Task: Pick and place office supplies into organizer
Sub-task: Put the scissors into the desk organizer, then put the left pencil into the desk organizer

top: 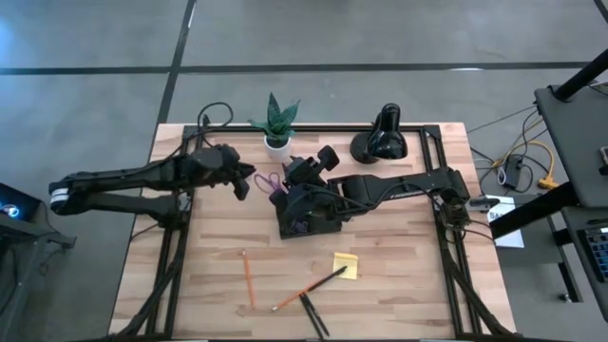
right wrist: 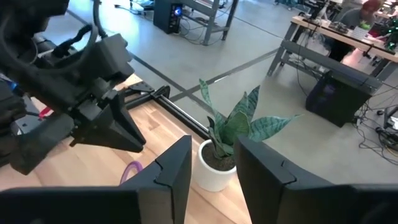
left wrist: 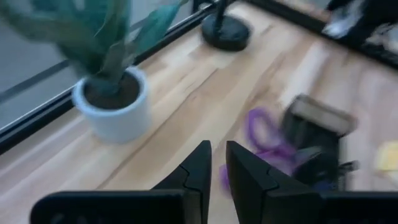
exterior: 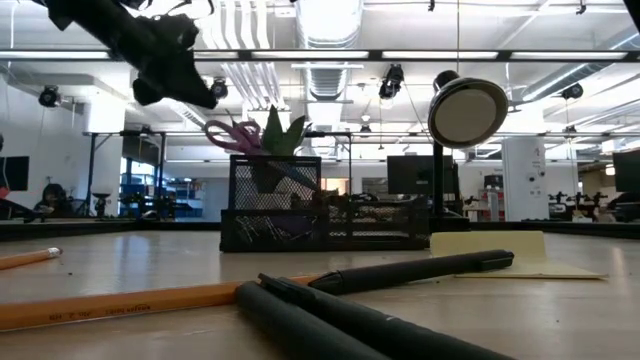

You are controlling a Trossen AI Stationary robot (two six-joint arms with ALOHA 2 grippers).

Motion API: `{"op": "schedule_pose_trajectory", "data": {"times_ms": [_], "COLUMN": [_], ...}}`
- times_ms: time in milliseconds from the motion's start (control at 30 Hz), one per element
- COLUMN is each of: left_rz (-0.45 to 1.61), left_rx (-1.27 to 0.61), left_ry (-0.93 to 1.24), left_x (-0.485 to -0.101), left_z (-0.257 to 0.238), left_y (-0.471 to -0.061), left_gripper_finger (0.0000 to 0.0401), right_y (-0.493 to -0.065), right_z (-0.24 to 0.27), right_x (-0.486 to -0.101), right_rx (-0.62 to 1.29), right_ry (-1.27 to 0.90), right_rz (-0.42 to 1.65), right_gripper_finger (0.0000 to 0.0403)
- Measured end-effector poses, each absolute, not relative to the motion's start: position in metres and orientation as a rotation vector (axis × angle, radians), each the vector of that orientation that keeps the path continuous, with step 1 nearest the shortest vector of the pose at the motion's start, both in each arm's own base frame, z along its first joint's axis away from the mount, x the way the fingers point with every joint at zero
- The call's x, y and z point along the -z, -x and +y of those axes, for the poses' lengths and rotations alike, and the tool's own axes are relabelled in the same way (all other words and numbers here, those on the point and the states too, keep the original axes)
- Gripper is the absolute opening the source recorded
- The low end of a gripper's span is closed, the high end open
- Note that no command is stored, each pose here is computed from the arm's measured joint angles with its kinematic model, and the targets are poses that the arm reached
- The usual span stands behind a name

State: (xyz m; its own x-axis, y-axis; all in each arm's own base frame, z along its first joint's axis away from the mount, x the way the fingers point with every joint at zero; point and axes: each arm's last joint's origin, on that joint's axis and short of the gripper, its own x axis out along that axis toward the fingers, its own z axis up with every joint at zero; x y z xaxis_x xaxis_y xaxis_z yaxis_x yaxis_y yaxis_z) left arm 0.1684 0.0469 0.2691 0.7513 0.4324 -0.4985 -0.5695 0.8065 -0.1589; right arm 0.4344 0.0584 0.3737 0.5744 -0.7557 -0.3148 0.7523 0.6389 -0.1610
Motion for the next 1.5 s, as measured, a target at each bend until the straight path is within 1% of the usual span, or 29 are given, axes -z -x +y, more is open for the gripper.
{"op": "schedule_pose_trajectory", "data": {"times_ms": [133,233,367,533,800,933,967,1100,1233,1333,1400,1500], "left_rz": [0.531,0.552,0.538,0.575,0.429,0.358,0.360,0.357,0.296,0.367,0.459,0.565], "left_rx": [-0.598,-0.603,-0.558,-0.478,-0.382,-0.230,-0.232,-0.353,-0.345,-0.364,-0.385,-0.388], "left_ry": [0.310,0.313,0.322,0.359,0.374,0.397,0.400,0.371,0.357,0.361,0.372,0.378], "left_x": [-0.251,-0.246,-0.244,-0.236,-0.251,-0.260,-0.261,-0.264,-0.276,-0.271,-0.263,-0.254], "left_z": [0.051,0.054,0.056,0.056,0.053,0.049,0.048,0.050,0.048,0.046,0.045,0.041], "left_y": [-0.171,-0.177,-0.186,-0.196,-0.200,-0.203,-0.203,-0.193,-0.182,-0.174,-0.168,-0.163], "left_gripper_finger": [0.0035,0.0035,0.0035,0.0035,0.0035,0.0035,0.0035,0.0035,0.0035,0.0035,0.0035,0.0035], "right_y": [-0.434,-0.434,-0.434,-0.434,-0.430,-0.429,-0.428,-0.421,-0.415,-0.413,-0.411,-0.405], "right_z": [0.058,0.058,0.059,0.059,0.058,0.058,0.058,0.056,0.055,0.054,0.054,0.055], "right_x": [-0.374,-0.373,-0.373,-0.372,-0.368,-0.367,-0.368,-0.380,-0.387,-0.385,-0.384,-0.378], "right_rx": [0.883,0.883,0.883,0.883,0.888,0.890,0.893,0.922,0.925,0.924,0.926,0.875], "right_ry": [0.011,0.013,0.014,0.021,0.048,0.060,0.058,0.047,0.043,0.062,0.070,0.009], "right_rz": [0.374,0.376,0.377,0.386,0.436,0.449,0.449,0.412,0.402,0.427,0.445,0.522], "right_gripper_finger": [0.0113,0.0114,0.0110,0.0105,0.0107,0.0102,0.0101,0.0097,0.0094,0.0093,0.0093,0.0093]}}
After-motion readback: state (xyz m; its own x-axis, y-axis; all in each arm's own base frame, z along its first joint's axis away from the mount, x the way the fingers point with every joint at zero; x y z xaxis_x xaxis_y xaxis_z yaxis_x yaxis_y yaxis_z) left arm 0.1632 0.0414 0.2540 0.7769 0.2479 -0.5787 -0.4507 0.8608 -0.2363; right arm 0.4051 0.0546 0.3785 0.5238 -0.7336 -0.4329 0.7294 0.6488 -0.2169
